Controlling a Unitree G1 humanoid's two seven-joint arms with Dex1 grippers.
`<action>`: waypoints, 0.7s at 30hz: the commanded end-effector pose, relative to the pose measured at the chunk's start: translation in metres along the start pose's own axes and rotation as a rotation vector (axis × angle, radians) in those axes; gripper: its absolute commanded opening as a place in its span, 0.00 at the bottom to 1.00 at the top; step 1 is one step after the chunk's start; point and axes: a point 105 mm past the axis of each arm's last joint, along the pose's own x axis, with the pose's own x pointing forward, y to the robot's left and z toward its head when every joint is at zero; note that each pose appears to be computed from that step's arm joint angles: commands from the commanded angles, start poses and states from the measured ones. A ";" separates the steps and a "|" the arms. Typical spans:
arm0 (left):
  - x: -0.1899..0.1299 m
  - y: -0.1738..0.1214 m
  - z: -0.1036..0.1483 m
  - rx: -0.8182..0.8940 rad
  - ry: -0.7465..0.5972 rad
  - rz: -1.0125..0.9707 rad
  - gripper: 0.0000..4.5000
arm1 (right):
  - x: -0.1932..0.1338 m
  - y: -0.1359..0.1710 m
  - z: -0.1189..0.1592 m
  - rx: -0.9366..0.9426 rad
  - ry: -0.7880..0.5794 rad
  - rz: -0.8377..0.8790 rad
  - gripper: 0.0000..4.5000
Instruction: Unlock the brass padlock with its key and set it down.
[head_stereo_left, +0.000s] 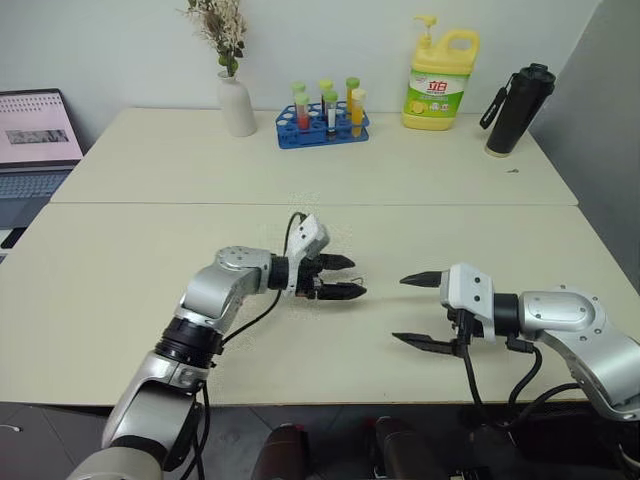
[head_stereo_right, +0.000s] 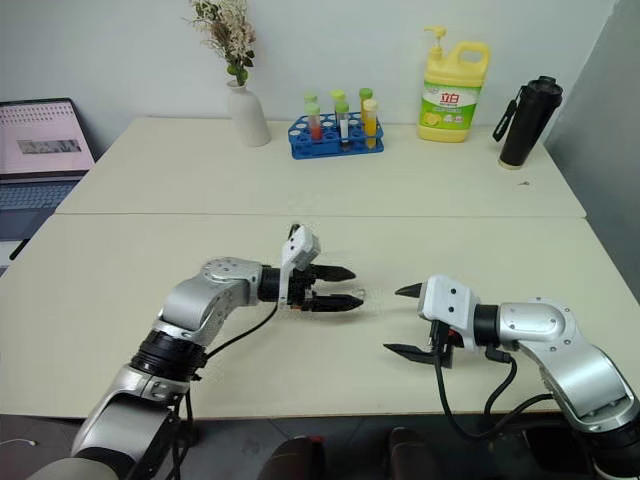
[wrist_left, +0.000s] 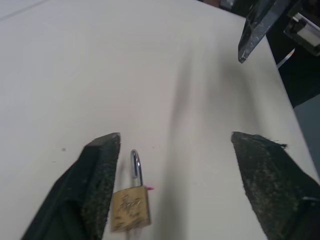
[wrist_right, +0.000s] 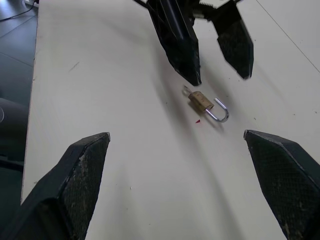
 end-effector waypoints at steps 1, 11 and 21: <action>-0.025 0.013 0.034 0.168 -0.075 0.110 0.93 | -0.004 -0.005 0.008 -0.024 -0.023 -0.033 1.00; -0.084 -0.029 0.022 0.377 0.082 0.190 0.93 | -0.012 -0.017 0.004 -0.073 -0.005 0.003 1.00; -0.107 -0.053 0.004 0.299 0.131 0.243 0.93 | -0.021 -0.029 -0.010 -0.062 0.026 0.084 1.00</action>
